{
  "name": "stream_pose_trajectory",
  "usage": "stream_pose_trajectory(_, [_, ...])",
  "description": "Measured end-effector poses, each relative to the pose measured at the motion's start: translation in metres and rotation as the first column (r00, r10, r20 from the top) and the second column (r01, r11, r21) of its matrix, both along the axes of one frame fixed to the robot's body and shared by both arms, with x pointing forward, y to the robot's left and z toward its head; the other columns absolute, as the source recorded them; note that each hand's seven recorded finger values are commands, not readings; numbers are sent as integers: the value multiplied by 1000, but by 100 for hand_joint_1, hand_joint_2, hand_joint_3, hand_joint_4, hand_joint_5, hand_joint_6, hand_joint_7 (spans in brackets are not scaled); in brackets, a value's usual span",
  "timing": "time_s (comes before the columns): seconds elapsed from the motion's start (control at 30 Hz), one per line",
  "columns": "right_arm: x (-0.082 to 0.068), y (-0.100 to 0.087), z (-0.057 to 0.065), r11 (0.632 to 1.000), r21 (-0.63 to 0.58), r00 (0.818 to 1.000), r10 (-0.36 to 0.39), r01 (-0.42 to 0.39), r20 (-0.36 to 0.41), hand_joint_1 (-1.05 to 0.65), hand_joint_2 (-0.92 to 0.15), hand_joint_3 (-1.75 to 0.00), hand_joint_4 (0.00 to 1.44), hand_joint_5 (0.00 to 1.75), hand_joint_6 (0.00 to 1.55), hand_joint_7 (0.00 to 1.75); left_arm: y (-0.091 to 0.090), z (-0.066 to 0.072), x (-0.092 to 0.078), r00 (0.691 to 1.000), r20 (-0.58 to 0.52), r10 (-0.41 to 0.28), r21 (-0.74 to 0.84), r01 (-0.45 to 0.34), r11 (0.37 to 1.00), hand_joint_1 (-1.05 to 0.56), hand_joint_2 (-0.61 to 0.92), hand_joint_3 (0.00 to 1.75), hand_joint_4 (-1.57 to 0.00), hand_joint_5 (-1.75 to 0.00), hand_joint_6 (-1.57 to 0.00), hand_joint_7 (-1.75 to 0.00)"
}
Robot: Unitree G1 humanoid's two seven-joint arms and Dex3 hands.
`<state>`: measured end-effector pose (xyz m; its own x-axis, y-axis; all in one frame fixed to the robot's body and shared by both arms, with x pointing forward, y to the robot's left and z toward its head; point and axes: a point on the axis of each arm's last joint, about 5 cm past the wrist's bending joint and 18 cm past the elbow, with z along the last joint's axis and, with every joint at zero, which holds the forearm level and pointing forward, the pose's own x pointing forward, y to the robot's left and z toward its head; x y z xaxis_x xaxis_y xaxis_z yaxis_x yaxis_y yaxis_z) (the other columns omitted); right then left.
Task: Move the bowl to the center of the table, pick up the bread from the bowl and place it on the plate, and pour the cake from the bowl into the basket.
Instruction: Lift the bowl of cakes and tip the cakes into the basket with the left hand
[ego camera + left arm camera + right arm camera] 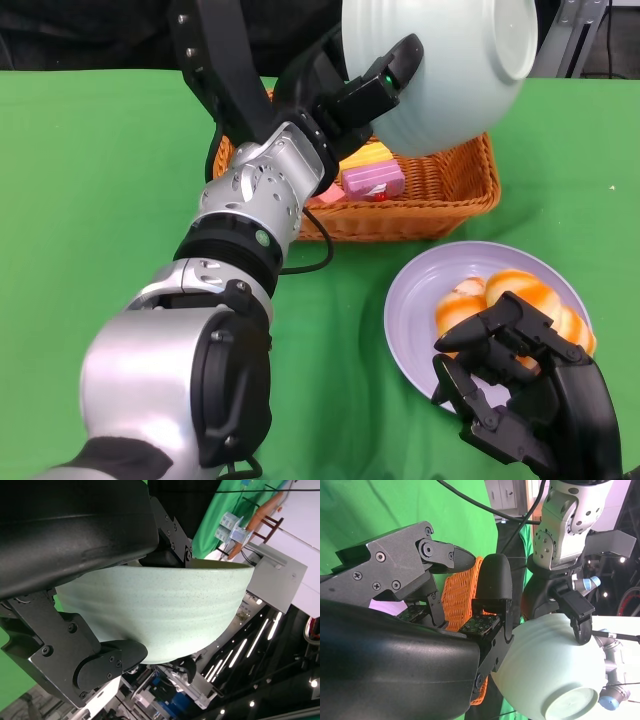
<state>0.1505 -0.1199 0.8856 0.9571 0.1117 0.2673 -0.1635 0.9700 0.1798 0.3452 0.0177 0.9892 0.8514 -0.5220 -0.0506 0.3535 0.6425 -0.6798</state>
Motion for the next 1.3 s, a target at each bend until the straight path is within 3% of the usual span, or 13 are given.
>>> stream_pose_trajectory(0.13, [0,0,0,1000,-7,1000,-2,2,1,-16,-71,-65,71,160,60,133,0,1,0,998,-66,-10,-53,6,999,-9,82,83,-73,-169,-69,-157])
stream_pose_trajectory(0.47, [0,0,0,1000,-11,1000,-3,3,10,-14,-70,-69,71,161,60,133,2,10,4,989,-148,-15,-124,-4,992,-11,91,62,-66,-175,-58,-169])
stream_pose_trajectory(0.7, [0,0,-1,1000,-13,1000,-1,1,6,-15,-68,-72,71,161,60,132,4,12,5,982,-189,1,-138,-28,990,-9,79,85,-66,-175,-59,-173])
stream_pose_trajectory(0.9, [0,0,-1,1000,-12,1000,1,-1,7,-15,-67,-72,72,161,61,133,3,14,5,982,-188,5,-129,-29,991,-9,76,88,-66,-175,-58,-173])
stream_pose_trajectory(1.0, [0,0,-1,1000,-12,1000,0,0,9,-15,-66,-73,72,161,61,133,2,16,5,992,-125,16,-55,-23,998,-7,76,91,-69,-171,-61,-168])
stream_pose_trajectory(1.1, [0,0,-1,1000,-12,1000,1,-1,9,-15,-66,-73,72,161,60,134,1,19,6,1000,6,5,11,-5,1000,-6,68,105,-73,-169,-71,-156])
stream_pose_trajectory(1.3, [1,0,-1,1000,-10,1000,1,-1,12,-16,-65,-75,71,162,59,135,1,20,5,979,196,-48,112,27,993,-7,52,124,-75,-163,-82,-141])
